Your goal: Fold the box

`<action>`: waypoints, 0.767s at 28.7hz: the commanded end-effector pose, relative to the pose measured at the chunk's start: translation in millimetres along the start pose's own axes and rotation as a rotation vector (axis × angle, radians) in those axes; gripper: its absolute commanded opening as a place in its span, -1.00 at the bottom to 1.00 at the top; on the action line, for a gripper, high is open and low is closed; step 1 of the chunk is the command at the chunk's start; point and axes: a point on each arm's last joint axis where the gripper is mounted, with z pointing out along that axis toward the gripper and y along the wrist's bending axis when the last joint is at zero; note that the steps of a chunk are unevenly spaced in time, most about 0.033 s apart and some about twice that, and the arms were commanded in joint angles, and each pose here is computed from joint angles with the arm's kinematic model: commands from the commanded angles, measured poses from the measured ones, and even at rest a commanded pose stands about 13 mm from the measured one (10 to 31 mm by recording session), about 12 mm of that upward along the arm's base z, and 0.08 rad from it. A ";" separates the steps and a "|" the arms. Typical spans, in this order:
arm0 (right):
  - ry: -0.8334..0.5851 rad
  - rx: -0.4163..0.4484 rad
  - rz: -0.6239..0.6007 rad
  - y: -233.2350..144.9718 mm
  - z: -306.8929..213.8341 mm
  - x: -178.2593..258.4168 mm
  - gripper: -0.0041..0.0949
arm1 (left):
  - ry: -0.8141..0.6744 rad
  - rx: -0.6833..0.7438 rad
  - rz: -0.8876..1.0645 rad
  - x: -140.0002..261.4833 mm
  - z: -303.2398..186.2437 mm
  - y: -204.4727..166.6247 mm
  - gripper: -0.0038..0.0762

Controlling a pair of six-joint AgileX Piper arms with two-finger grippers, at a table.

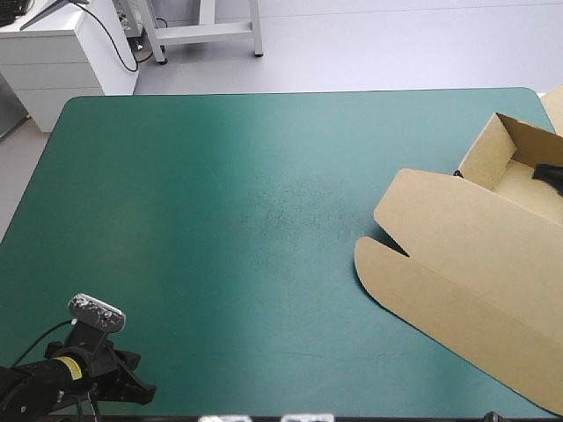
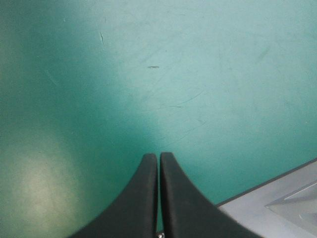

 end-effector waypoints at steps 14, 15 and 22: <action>-0.006 -0.288 -0.359 55.1 -34.5 152.7 -0.92 | -0.246 -0.015 0.008 3.3 -3.1 -0.7 -0.92; -0.009 -0.286 -0.376 52.9 -31.8 161.4 -0.92 | -0.257 -0.020 0.012 5.4 -5.1 -0.8 -0.92; 0.028 -0.283 -0.403 39.5 -10.0 214.8 -0.92 | -0.374 -0.027 0.028 19.6 -19.7 -3.7 -0.92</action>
